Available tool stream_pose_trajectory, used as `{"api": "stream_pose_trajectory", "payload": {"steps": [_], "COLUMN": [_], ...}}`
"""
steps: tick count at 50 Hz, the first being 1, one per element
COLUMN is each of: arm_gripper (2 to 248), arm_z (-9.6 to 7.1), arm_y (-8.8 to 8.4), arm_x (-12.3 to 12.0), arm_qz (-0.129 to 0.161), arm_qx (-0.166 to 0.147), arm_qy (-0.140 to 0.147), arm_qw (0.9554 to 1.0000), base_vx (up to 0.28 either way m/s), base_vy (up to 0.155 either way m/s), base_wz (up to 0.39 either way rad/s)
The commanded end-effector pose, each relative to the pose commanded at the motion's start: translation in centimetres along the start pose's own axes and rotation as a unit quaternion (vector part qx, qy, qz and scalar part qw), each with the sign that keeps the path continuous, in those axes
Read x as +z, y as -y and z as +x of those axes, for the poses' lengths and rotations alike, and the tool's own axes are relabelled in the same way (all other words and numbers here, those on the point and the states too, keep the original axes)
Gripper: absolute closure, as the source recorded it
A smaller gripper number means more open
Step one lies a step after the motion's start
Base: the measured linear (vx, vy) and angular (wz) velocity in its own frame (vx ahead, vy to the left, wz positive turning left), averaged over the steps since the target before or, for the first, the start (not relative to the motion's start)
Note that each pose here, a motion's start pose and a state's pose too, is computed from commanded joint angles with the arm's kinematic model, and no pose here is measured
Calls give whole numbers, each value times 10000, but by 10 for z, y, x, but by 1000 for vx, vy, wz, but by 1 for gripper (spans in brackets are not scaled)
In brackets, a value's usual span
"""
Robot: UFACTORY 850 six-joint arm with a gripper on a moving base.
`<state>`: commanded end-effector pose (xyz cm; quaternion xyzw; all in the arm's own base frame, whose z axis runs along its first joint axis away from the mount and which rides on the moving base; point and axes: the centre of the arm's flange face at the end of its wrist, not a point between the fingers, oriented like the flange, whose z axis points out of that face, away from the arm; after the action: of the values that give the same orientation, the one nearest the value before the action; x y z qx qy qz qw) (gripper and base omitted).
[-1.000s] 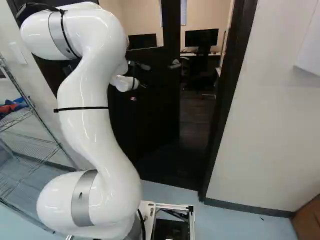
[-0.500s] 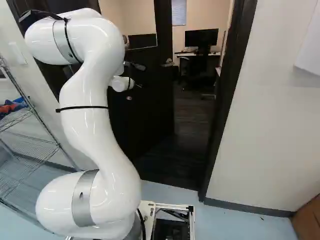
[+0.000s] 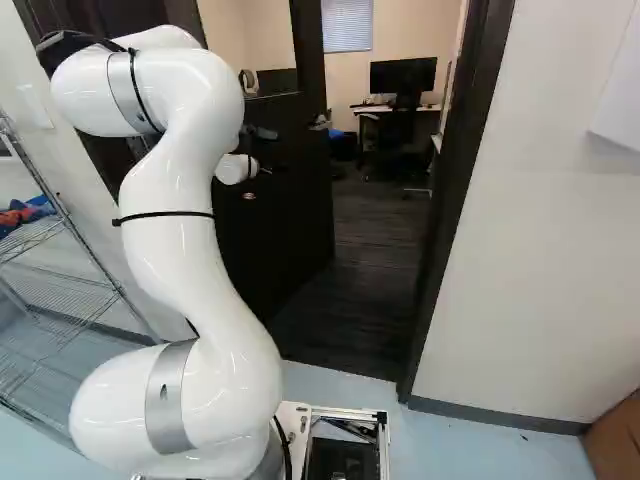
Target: Open the door and move inside
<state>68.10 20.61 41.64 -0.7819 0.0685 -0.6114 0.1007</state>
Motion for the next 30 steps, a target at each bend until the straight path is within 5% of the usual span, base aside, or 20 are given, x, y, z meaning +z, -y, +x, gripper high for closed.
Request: {"api": "stream_pose_trajectory", "payload": {"steps": [30], "arm_gripper": [3], "arm_z": [-12], "arm_y": [45], "arm_x": [4], "arm_qz": [551], "arm_qx": [-387], "arm_qy": [1], "arm_qw": [9977], "base_vx": [0], "base_vy": [0], "base_wz": [0]}}
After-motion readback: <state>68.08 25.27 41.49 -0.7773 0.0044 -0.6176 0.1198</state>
